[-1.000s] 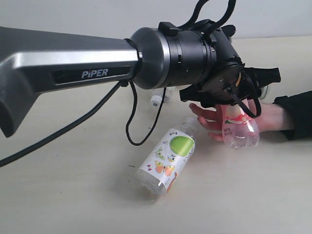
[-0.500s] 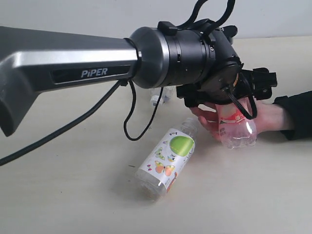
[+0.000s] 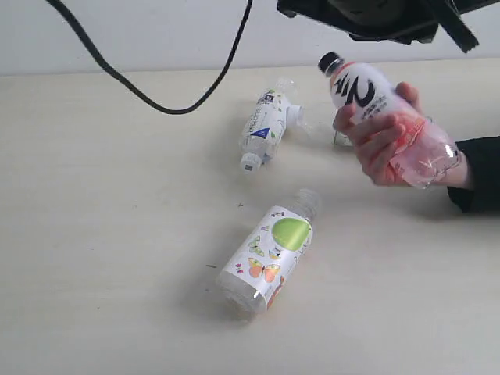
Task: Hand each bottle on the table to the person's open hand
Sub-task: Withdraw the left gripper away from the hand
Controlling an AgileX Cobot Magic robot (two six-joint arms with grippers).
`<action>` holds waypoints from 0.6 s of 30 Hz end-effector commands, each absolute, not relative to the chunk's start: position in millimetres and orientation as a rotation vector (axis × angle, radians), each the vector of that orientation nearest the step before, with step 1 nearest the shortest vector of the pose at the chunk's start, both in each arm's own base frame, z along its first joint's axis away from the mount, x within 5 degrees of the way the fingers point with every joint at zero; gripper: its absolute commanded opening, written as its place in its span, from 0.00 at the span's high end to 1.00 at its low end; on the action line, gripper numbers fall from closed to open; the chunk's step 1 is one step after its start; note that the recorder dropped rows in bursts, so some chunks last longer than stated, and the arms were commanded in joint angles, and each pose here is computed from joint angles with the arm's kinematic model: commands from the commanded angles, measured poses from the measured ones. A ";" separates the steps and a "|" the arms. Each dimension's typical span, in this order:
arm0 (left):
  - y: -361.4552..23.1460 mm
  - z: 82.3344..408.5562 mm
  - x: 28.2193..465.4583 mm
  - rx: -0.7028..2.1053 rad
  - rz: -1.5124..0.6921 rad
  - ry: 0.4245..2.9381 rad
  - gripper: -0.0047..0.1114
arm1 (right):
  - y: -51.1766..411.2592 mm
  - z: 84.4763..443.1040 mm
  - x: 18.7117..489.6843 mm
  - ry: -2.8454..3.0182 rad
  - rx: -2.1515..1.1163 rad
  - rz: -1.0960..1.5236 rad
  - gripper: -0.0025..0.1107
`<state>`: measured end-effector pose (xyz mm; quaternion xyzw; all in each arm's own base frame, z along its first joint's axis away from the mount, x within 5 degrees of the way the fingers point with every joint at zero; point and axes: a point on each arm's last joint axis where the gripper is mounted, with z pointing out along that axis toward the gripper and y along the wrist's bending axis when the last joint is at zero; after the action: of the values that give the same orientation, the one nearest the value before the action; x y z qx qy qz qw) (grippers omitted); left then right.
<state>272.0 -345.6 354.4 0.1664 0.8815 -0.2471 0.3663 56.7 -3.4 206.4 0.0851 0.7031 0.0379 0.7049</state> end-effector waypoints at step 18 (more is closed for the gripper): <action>-252.2 319.8 163.3 0.779 -0.704 2.017 0.96 | -3.1 205.4 56.4 1.557 0.205 0.105 0.98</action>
<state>177.7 -266.7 335.1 0.3055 0.8367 -0.2407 0.3856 56.7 -3.2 206.4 0.0924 0.7021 0.0467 0.7045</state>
